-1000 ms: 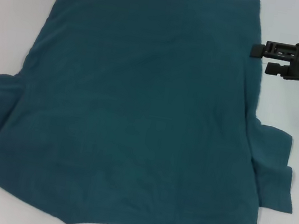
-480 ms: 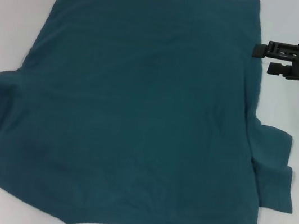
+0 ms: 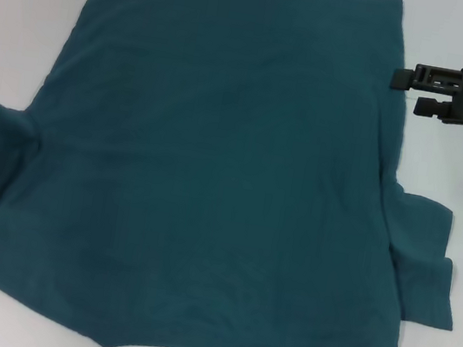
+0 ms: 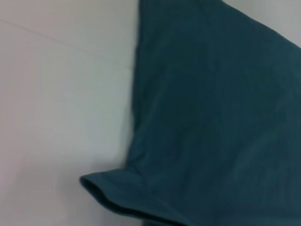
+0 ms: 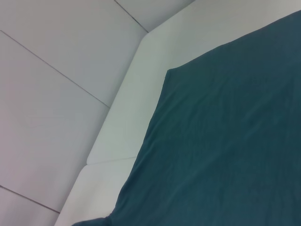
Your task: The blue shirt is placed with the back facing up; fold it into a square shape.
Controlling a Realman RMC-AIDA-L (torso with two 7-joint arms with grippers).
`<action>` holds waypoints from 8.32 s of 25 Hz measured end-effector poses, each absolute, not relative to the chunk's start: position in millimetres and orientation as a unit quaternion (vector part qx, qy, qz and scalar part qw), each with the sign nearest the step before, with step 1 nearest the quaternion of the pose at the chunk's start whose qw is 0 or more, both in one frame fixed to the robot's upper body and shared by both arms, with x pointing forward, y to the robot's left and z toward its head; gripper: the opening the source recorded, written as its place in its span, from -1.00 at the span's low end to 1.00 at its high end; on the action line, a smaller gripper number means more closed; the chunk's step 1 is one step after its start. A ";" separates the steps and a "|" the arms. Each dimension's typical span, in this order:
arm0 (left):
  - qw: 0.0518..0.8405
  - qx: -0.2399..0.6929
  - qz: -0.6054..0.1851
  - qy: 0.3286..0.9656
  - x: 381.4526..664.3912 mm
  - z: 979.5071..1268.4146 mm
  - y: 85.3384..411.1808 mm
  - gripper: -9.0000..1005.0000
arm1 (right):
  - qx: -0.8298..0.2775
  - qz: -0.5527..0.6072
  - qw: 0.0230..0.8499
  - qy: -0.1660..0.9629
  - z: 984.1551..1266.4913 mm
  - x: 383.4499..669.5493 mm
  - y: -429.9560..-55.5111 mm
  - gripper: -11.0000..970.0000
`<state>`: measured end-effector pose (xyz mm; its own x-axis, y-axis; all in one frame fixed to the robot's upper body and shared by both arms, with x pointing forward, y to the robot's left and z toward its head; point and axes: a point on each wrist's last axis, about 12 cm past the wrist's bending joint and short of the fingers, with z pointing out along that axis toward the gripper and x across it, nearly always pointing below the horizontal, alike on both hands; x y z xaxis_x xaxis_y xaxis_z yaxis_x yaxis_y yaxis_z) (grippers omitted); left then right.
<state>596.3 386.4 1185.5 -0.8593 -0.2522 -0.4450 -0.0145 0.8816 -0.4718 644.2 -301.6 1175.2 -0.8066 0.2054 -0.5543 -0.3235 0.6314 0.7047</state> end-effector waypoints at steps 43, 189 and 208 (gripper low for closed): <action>0.208 0.087 -0.318 0.921 626.3 1165.3 277.0 -0.29 | -0.038 0.413 0.300 0.859 1167.9 641.0 -303.9 0.90; 0.345 0.173 -0.402 0.830 552.6 1115.4 298.3 0.20 | -0.003 0.328 0.177 0.928 1088.5 591.4 -316.6 0.60; 0.349 0.167 -0.412 0.825 551.8 1116.0 298.7 0.20 | 0.002 0.311 0.169 0.935 1085.8 588.1 -325.3 -0.58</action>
